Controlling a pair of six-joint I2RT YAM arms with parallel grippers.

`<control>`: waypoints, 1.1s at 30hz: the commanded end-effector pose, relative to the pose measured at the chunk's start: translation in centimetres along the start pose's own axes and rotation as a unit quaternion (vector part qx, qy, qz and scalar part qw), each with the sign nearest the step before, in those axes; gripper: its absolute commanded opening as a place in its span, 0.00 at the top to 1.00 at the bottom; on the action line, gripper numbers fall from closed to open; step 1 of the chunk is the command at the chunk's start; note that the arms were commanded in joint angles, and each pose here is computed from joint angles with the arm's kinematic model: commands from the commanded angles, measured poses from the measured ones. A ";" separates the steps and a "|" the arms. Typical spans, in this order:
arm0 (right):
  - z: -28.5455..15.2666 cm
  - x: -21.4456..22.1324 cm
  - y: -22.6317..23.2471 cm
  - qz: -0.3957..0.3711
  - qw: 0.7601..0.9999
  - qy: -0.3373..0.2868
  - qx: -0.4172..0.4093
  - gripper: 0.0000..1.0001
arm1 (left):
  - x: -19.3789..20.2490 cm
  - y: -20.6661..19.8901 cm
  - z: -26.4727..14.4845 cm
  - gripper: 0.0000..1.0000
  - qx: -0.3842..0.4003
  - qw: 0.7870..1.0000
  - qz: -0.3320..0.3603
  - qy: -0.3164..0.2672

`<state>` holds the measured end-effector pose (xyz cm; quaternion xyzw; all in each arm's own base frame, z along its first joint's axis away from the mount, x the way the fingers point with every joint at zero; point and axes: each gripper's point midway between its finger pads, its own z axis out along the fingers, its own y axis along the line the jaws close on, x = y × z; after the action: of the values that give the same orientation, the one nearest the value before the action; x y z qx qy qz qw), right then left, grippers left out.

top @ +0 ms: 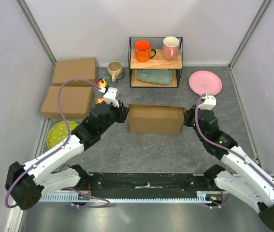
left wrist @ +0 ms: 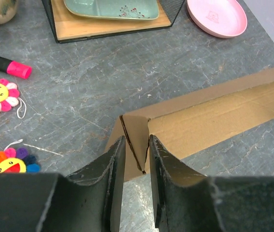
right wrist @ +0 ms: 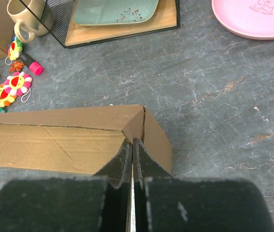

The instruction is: Fold the paper box

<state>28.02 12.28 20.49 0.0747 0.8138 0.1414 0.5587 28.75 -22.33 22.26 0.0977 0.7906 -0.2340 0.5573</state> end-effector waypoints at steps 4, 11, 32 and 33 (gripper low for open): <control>-0.4 4.7 -1.7 -0.029 0.995 0.090 0.024 1.00 | -3.1 0.0 0.7 0.68 -0.004 0.999 0.030 -0.027; -0.4 4.8 -1.8 -0.031 0.995 0.090 0.024 1.00 | -3.0 -0.4 1.1 0.86 0.007 0.999 0.033 -0.021; -0.7 4.9 -1.7 -0.026 0.995 0.092 0.018 1.00 | 7.1 0.7 1.0 0.98 0.019 0.998 -0.030 0.052; -0.8 4.9 -1.7 -0.026 0.995 0.091 0.018 1.00 | 7.4 0.8 0.9 0.98 0.016 0.998 -0.031 0.054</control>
<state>27.81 12.42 20.23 0.0701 0.8179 0.1436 0.5527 29.40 -22.86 21.16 0.0957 0.7651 -0.2630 0.5799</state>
